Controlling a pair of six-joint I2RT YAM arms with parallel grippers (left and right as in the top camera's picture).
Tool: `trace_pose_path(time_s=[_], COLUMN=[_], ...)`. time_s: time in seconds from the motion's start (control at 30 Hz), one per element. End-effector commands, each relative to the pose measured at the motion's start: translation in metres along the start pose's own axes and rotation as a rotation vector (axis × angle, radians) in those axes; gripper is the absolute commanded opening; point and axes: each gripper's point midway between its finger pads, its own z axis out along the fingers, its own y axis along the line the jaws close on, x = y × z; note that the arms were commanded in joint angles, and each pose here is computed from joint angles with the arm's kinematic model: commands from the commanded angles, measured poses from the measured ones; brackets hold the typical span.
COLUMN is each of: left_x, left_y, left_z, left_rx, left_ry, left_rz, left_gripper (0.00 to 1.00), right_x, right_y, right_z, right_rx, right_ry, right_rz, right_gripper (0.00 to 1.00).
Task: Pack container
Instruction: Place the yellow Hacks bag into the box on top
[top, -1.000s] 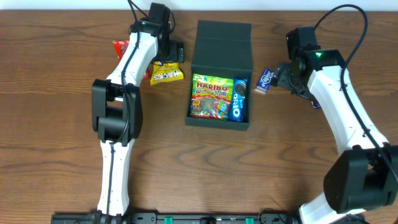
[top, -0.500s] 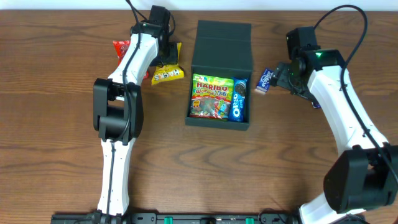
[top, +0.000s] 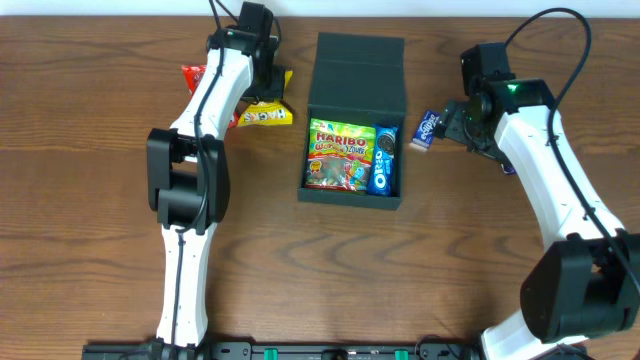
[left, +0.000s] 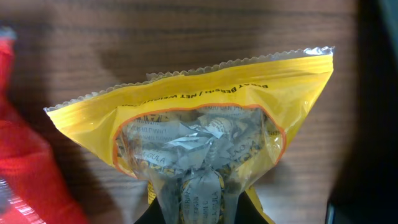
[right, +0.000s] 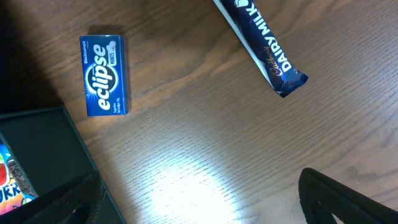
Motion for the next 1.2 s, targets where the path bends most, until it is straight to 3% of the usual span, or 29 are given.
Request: trace_pose_path(time_s=[0.0,0.13,0.2,0.3,0.43,0.6,0.63,0.67,0.7,0.73,1.17], left_x=[-0.040,-0.038,-0.022,0.007,0.056,0.090,0.095,0.106,0.111,0.112,0.079], left_y=[-0.008,-0.038,-0.066,-0.099,-0.131,-0.173,-0.177,-0.183,-0.186,-0.188,-0.200], left_z=[-0.086,-0.139,-0.162,-0.182,-0.183,-0.174,-0.171,-0.164,-0.158,-0.148,-0.081], left_rx=[-0.015,0.043,0.158,0.321,0.454,0.535,0.545,0.565,0.573,0.557,0.425], left_ry=[-0.191,-0.262,-0.280,-0.272,-0.162,-0.149,-0.146,-0.140,-0.138,-0.138,-0.345], left_rz=[0.210,0.521,0.715,0.884,1.064,1.346,1.395,1.480,1.520,1.547,1.598], left_gripper=[0.06,0.06,0.06,0.06,0.06,0.06,0.08,0.21,0.20,0.06,0.06], right_x=[-0.003,-0.004,-0.006,-0.009,-0.014,-0.018,-0.018,-0.018,-0.018,-0.018,-0.018], right_y=[-0.005,-0.009,-0.014,-0.024,-0.043,-0.053,-0.054,-0.054,-0.054,-0.054,-0.054], right_z=[-0.004,-0.003,-0.002,0.001,0.004,0.006,0.006,0.006,0.006,0.006,0.006], right_rx=[0.001,0.006,0.011,0.024,0.048,0.057,0.058,0.058,0.057,0.058,0.057], right_ry=[-0.011,-0.008,-0.007,0.000,0.015,0.016,0.017,0.017,0.016,0.017,0.016], right_rz=[-0.001,0.008,0.022,0.046,0.092,0.120,0.120,0.114,0.113,0.113,0.114], right_gripper=[0.99,0.99,0.99,0.99,0.99,0.99,0.99,0.99,0.99,0.99,0.99])
